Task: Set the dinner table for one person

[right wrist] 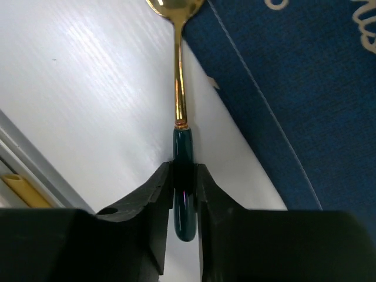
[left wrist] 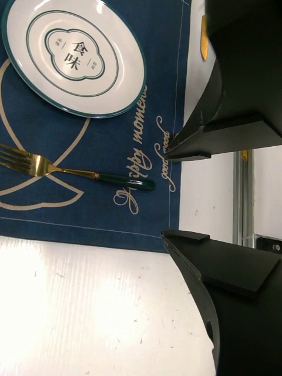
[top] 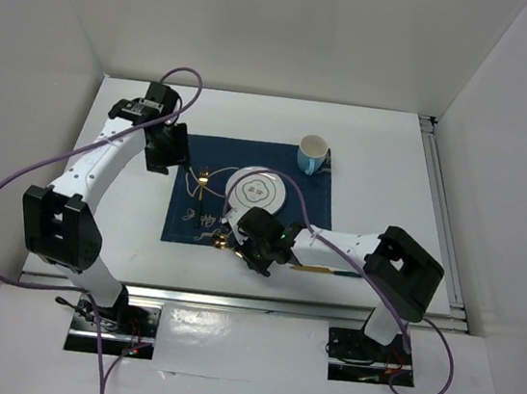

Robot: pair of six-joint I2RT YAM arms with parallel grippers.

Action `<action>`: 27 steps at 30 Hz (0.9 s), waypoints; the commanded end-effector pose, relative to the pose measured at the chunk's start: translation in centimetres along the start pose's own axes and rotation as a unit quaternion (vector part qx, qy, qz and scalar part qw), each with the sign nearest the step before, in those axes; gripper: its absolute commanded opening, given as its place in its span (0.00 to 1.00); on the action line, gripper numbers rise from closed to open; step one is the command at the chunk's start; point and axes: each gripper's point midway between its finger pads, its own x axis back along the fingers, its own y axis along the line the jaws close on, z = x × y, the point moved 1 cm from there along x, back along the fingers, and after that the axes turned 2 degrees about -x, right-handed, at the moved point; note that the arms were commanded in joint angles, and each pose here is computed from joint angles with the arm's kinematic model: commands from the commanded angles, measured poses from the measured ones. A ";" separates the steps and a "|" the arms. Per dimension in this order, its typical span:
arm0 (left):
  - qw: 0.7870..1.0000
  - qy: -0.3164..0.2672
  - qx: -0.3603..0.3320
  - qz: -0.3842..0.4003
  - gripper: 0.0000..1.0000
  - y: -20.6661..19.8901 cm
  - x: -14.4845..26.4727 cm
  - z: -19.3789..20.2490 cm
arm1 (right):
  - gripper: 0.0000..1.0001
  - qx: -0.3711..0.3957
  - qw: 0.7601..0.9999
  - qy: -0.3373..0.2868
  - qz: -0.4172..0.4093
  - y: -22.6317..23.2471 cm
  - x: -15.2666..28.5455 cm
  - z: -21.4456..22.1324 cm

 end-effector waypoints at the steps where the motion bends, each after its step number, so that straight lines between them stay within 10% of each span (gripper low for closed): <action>1: 0.999 -0.025 -0.005 0.024 0.67 0.1 2.6 -0.8 | 0.21 0.006 0.999 0.050 -0.011 1.4 -0.8 2.6; 4: 0.999 -0.031 0.003 0.022 0.66 0.6 2.9 -1.2 | 0.00 0.021 0.998 0.058 0.005 1.7 0.2 2.7; 13: 0.998 -0.064 0.012 0.018 0.66 1.4 5.1 -2.6 | 0.00 -0.006 0.997 -0.028 0.070 1.1 8.1 -1.6; 27: 0.997 -0.076 0.010 0.030 0.66 1.4 6.2 -2.7 | 0.00 -0.383 0.892 -0.110 0.214 -11.4 11.1 -4.8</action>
